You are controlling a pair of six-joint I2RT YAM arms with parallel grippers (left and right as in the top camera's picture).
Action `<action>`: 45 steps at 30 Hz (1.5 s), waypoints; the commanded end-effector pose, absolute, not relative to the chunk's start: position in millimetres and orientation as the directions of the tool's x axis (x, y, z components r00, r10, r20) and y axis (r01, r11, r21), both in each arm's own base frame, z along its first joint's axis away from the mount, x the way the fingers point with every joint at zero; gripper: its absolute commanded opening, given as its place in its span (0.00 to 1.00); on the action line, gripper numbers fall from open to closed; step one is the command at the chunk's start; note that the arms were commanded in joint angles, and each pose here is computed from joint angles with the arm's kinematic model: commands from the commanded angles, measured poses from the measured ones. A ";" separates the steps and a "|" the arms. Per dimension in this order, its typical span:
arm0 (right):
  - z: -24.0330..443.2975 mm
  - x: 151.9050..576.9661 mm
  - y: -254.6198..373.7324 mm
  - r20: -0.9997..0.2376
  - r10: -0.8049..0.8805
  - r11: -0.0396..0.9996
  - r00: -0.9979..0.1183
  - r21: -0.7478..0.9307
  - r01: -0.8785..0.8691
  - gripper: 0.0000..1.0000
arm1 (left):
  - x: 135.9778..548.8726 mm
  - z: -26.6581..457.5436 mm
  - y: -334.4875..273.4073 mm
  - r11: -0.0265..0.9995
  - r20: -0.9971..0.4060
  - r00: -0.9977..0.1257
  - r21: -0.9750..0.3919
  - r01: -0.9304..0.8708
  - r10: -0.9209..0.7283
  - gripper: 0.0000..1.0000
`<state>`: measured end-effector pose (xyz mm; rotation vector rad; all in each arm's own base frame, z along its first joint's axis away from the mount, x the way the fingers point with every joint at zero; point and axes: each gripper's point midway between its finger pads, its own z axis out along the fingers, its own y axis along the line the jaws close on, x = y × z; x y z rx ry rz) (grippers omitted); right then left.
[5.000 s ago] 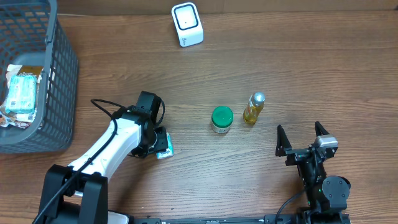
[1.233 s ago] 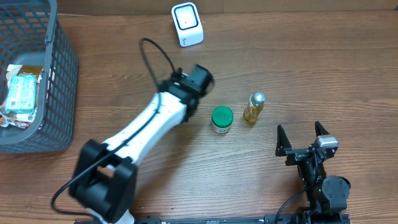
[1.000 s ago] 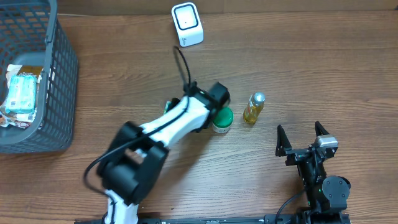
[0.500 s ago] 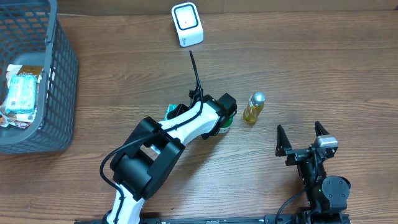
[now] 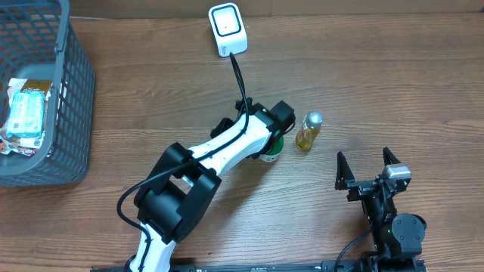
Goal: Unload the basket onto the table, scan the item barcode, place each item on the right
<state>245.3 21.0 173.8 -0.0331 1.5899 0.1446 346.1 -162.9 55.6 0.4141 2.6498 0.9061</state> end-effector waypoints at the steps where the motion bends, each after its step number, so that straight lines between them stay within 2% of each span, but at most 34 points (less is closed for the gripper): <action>1: 171.2 245.6 19.1 -0.997 0.072 0.992 -0.025 0.074 -0.103 1.00 | 352.5 68.0 -177.5 0.817 -0.211 -0.925 0.555 0.154 0.317 0.45; 4: 171.2 245.6 19.1 -0.997 0.072 0.992 -0.025 0.074 -0.103 1.00 | 354.5 74.1 -179.9 0.868 -0.186 -0.947 0.473 0.149 0.263 0.65; 7: 171.2 245.6 19.1 -0.997 0.072 0.992 -0.025 0.074 -0.103 1.00 | 350.3 70.9 -184.7 0.924 -0.101 -0.966 0.330 0.195 0.240 0.75; 12: 171.2 245.6 19.1 -0.997 0.072 0.992 -0.025 0.074 -0.103 1.00 | 348.2 61.5 -172.2 0.979 0.010 -0.987 0.127 0.157 0.157 0.82; 15: 171.2 245.6 19.1 -0.997 0.072 0.992 -0.025 0.074 -0.103 1.00 | 349.1 58.8 -158.1 0.991 0.056 -0.992 0.057 0.120 0.117 0.83; 28: 171.2 245.6 19.1 -0.997 0.072 0.992 -0.025 0.074 -0.103 1.00 | 338.8 14.1 -145.7 0.983 0.079 -0.981 0.034 0.182 0.179 0.78; 30: 171.2 245.6 19.1 -0.997 0.072 0.992 -0.025 0.074 -0.103 1.00 | 338.9 12.1 -145.6 0.983 0.076 -0.981 0.033 0.182 0.179 0.75; 33: 171.2 245.6 19.1 -0.997 0.072 0.992 -0.025 0.074 -0.103 1.00 | 340.1 12.0 -146.2 0.983 0.071 -0.981 0.032 0.182 0.179 0.59; 35: 171.2 245.6 19.1 -0.997 0.072 0.992 -0.025 0.074 -0.103 1.00 | 341.0 11.9 -146.9 0.983 0.066 -0.981 0.031 0.182 0.180 0.29; 36: 171.2 245.6 19.1 -0.997 0.072 0.992 -0.025 0.074 -0.103 1.00 | 341.3 11.9 -146.9 0.983 0.065 -0.982 0.031 0.182 0.180 0.22; 37: 171.2 245.6 19.1 -0.997 0.072 0.992 -0.025 0.074 -0.103 1.00 | 341.5 11.8 -147.0 0.983 0.064 -0.982 0.030 0.182 0.180 0.18; 40: 171.2 245.6 19.1 -0.997 0.072 0.992 -0.025 0.074 -0.103 1.00 | 342.9 11.7 -147.8 0.983 0.058 -0.982 0.028 0.181 0.180 0.18; 41: 171.2 245.6 19.1 -0.997 0.072 0.992 -0.025 0.074 -0.103 1.00 | 343.2 11.7 -148.7 0.983 0.057 -0.982 0.023 0.181 0.180 0.22; 42: 171.2 245.6 19.1 -0.997 0.072 0.992 -0.025 0.074 -0.103 1.00 | 343.0 11.6 -150.2 0.983 0.057 -0.982 0.016 0.181 0.180 0.31; 45: 171.2 245.6 19.1 -0.997 0.072 0.992 -0.025 0.074 -0.103 1.00 | 341.3 11.7 -154.2 0.984 0.063 -0.982 -0.010 0.179 0.179 0.44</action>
